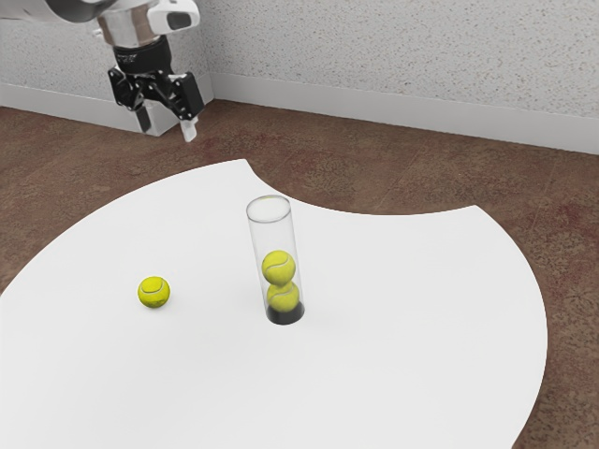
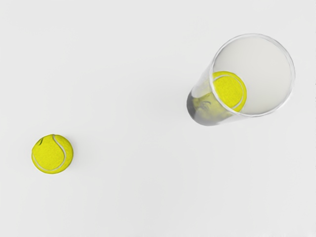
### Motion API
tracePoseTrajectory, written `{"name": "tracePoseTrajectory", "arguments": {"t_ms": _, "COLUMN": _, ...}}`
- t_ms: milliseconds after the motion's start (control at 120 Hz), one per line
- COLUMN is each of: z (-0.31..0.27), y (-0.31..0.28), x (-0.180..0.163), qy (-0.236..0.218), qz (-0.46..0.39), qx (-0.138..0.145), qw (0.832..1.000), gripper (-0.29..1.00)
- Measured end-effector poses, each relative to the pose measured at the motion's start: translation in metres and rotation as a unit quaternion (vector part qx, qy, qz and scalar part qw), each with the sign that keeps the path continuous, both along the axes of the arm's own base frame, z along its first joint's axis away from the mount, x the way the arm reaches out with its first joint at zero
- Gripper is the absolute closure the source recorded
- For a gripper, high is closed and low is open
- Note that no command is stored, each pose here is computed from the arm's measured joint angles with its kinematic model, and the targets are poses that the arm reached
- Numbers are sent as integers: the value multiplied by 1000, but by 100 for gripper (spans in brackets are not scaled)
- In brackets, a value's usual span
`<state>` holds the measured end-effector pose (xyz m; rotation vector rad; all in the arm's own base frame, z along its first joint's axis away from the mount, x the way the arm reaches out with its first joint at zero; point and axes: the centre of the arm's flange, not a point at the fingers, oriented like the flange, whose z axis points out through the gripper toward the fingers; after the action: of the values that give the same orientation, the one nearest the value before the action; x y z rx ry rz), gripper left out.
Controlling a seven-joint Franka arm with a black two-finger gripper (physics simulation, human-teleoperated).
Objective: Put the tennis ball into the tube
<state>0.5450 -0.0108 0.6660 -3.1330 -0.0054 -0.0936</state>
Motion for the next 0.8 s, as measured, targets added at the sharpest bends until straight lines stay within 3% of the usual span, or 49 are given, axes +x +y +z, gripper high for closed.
{"name": "tracePoseTrajectory", "arguments": {"t_ms": 133, "z": 5, "y": -6, "x": -7, "qy": -3, "qz": -5, "qx": 9, "qw": 1000, "gripper": 0}}
{"name": "tracePoseTrajectory", "arguments": {"t_ms": 267, "z": -5, "y": -16, "x": -60, "qy": -1, "qz": -12, "qx": 24, "qw": 1000, "gripper": 0}}
{"name": "tracePoseTrajectory", "arguments": {"t_ms": 450, "z": -70, "y": -1, "x": -95, "qy": 25, "qz": 5, "qx": 28, "qw": 999, "gripper": 0}}
{"name": "tracePoseTrajectory", "arguments": {"t_ms": 608, "z": -163, "y": 28, "x": -96, "qy": 48, "qz": 36, "qx": 19, "qw": 998, "gripper": 0}}
{"name": "tracePoseTrajectory", "arguments": {"t_ms": 800, "z": -217, "y": 78, "x": -80, "qy": 41, "qz": 88, "qx": -2, "qw": 995, "gripper": 0}}
